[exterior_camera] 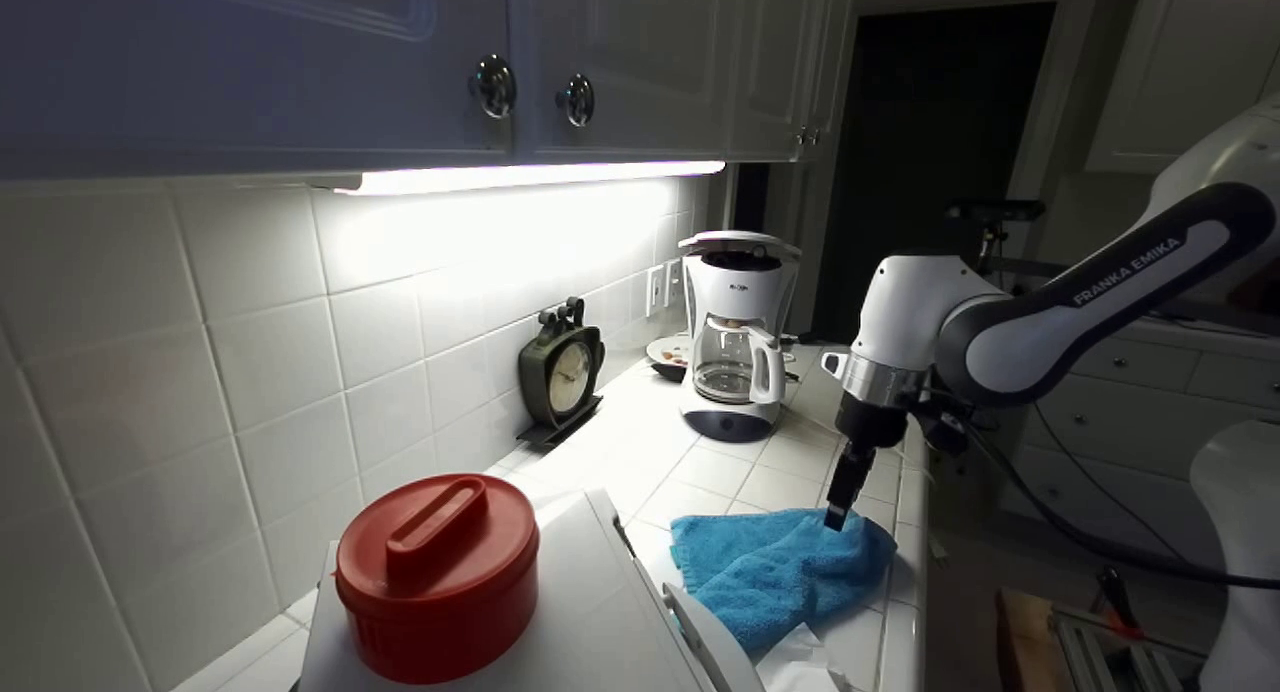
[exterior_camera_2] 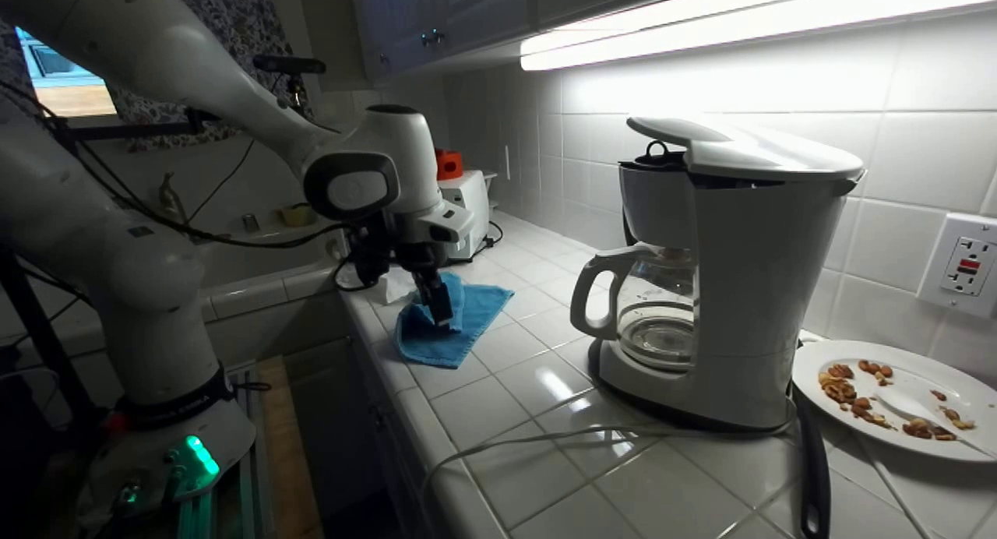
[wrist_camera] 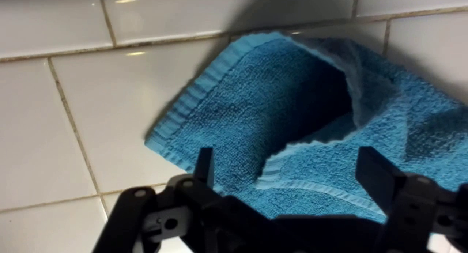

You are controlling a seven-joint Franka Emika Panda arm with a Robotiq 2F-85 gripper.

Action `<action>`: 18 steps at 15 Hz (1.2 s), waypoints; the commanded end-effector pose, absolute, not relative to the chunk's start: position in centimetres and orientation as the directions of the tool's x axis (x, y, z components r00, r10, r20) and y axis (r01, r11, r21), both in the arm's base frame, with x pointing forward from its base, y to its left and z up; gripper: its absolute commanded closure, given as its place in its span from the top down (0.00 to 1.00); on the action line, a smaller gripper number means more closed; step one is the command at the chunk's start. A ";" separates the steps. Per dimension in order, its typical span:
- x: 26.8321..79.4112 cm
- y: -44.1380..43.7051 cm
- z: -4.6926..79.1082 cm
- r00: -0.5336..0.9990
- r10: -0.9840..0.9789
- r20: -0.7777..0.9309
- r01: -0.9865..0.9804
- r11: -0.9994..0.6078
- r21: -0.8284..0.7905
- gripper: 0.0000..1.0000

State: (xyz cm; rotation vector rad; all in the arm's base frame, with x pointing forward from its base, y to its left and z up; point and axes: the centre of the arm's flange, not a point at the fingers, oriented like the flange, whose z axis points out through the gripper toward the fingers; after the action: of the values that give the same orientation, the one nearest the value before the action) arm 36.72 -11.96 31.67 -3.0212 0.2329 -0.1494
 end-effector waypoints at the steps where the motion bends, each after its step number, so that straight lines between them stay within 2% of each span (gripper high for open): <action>1: 36.4 -10.3 29.7 0.959 -0.278 0.056 -0.264 -0.947 -0.182 1.00; 12: 38.1 -9.8 28.2 0.900 -0.419 0.124 -0.387 -0.896 -0.217 1.00; 14: 38.4 -9.7 28.0 0.895 -0.426 0.131 -0.391 -0.891 -0.229 0.74; 18: 38.6 -9.5 27.7 0.892 -0.432 0.132 -0.393 -0.886 -0.247 0.44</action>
State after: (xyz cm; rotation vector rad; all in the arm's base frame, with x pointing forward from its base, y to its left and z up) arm 39.21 -10.18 29.03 -2.8773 0.5893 -0.2576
